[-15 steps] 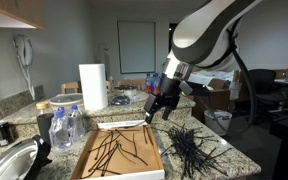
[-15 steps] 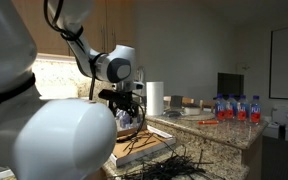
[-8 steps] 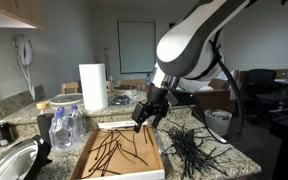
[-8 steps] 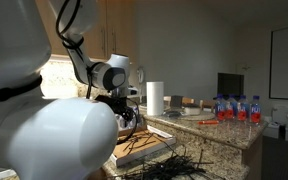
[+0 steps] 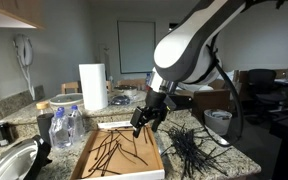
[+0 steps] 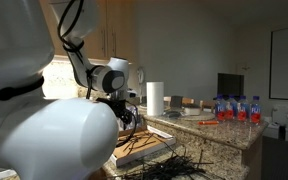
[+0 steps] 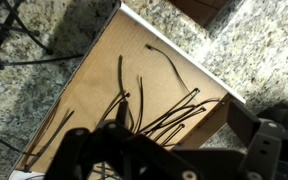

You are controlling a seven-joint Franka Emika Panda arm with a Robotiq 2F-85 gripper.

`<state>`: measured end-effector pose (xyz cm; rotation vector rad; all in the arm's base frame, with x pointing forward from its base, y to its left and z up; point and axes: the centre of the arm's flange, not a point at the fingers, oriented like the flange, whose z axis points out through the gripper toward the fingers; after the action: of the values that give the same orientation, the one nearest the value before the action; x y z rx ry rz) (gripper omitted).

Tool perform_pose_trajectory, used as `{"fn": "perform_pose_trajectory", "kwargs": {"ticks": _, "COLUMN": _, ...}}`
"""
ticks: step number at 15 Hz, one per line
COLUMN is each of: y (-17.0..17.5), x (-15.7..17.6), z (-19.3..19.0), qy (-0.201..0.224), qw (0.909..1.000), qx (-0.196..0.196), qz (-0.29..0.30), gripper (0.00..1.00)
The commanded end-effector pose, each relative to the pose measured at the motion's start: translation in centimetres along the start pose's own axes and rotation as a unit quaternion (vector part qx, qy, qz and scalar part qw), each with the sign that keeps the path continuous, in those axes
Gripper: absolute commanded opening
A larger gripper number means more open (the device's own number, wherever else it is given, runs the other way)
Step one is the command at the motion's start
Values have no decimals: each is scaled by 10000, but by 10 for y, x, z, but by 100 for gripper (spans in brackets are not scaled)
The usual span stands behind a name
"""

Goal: Remove some zip-ties from the box and place them on the counter

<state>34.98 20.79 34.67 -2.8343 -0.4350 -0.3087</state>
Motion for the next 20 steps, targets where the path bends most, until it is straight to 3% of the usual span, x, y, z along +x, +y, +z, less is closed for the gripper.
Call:
{"fn": "perform_pose_trajectory", "kwargs": {"ticks": 1, "y": -13, "x": 17, "z": 35, "qy": 119, "qw": 9999, "qx": -7, "qz": -90, "gripper": 100}}
{"fn": "perform_pose_trajectory", "kwargs": {"ticks": 6, "y": -20, "x": 59, "z": 78, "qy": 640, "qw": 9956, "qx": -649, "qz": -200, "gripper": 100}}
{"fn": "perform_pose_trajectory", "kwargs": {"ticks": 10, "y": 19, "x": 87, "z": 94, "qy": 270, "qw": 9899, "qx": -1386, "qz": -90, "gripper": 100}}
{"fn": "perform_pose_trajectory", "kwargs": {"ticks": 12, "y": 31, "x": 105, "z": 79, "qy": -265, "qw": 9916, "qx": -1268, "qz": 7, "gripper": 100}}
{"fn": "perform_pose_trajectory", "kwargs": {"ticks": 15, "y": -18, "x": 121, "z": 80, "qy": -818, "qw": 9958, "qx": -412, "qz": 42, "gripper": 100}}
{"fn": "perform_pose_trajectory", "kwargs": {"ticks": 18, "y": -62, "x": 116, "z": 99, "qy": -1629, "qw": 9864, "qx": 22, "qz": 207, "gripper": 100}}
{"fn": "perform_pose_trajectory", "kwargs": {"ticks": 20, "y": -54, "x": 115, "z": 104, "qy": -2127, "qw": 9756, "qx": -59, "qz": 540, "gripper": 100}}
